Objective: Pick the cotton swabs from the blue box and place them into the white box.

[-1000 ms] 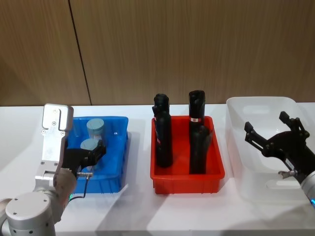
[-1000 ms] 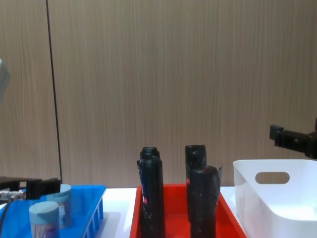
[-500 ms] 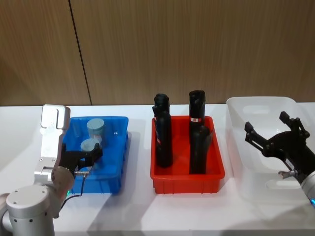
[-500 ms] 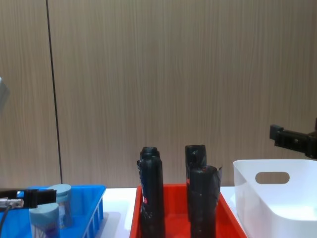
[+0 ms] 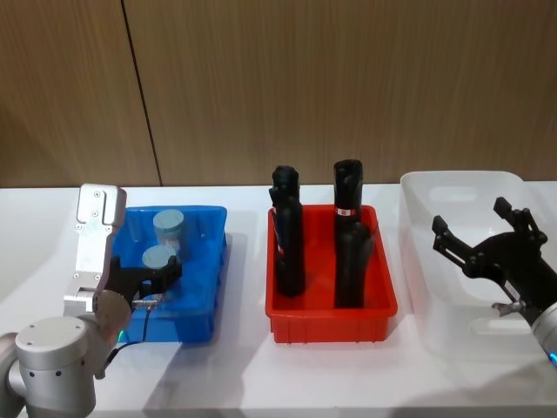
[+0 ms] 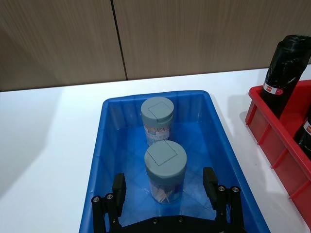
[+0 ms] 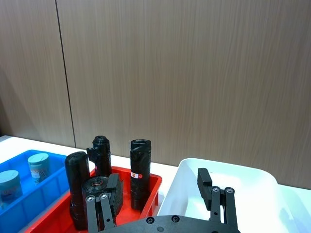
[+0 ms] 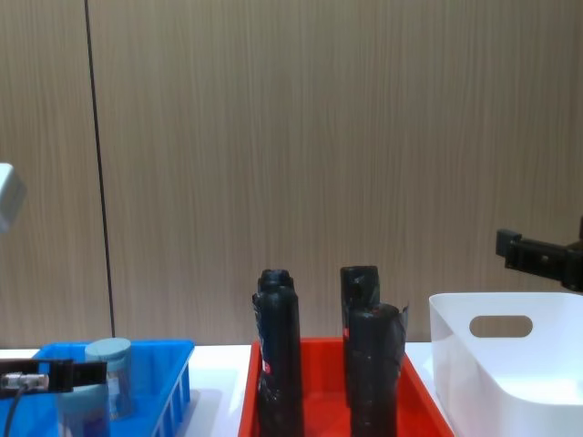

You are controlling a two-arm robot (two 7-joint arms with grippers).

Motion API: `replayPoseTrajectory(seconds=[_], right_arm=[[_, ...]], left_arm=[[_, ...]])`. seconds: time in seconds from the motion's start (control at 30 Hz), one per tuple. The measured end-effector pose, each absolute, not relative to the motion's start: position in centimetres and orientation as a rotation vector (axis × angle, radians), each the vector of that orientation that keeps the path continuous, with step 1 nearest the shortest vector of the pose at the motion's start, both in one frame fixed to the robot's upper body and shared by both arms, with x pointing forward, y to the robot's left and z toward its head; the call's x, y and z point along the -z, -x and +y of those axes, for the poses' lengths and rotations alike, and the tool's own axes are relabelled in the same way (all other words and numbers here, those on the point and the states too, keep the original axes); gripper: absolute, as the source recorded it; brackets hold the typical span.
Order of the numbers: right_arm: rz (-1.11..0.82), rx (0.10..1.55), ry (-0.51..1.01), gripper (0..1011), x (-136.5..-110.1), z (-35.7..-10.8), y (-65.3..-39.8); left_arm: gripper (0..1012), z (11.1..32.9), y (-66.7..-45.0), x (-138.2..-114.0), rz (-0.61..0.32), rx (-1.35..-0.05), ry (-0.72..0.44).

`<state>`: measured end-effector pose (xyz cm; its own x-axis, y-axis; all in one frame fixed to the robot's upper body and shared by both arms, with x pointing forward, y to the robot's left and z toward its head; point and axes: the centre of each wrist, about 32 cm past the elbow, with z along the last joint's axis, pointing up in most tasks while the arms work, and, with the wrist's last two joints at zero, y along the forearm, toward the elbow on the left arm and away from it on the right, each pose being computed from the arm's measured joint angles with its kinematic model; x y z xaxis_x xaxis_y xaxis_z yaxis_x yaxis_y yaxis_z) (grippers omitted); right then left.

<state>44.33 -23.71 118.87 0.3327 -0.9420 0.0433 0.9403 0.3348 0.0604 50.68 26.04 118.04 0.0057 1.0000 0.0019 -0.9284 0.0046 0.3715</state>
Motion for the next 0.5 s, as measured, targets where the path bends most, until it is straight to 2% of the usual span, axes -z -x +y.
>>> replayPoseTrajectory(seconds=[0.5], right_arm=[[-0.075,1.229,-0.026,1002,-118.9,-23.7,-44.3]], left_arm=[[1004,26.8,-52.5,-117.3,0.334,-1.518,-0.315]])
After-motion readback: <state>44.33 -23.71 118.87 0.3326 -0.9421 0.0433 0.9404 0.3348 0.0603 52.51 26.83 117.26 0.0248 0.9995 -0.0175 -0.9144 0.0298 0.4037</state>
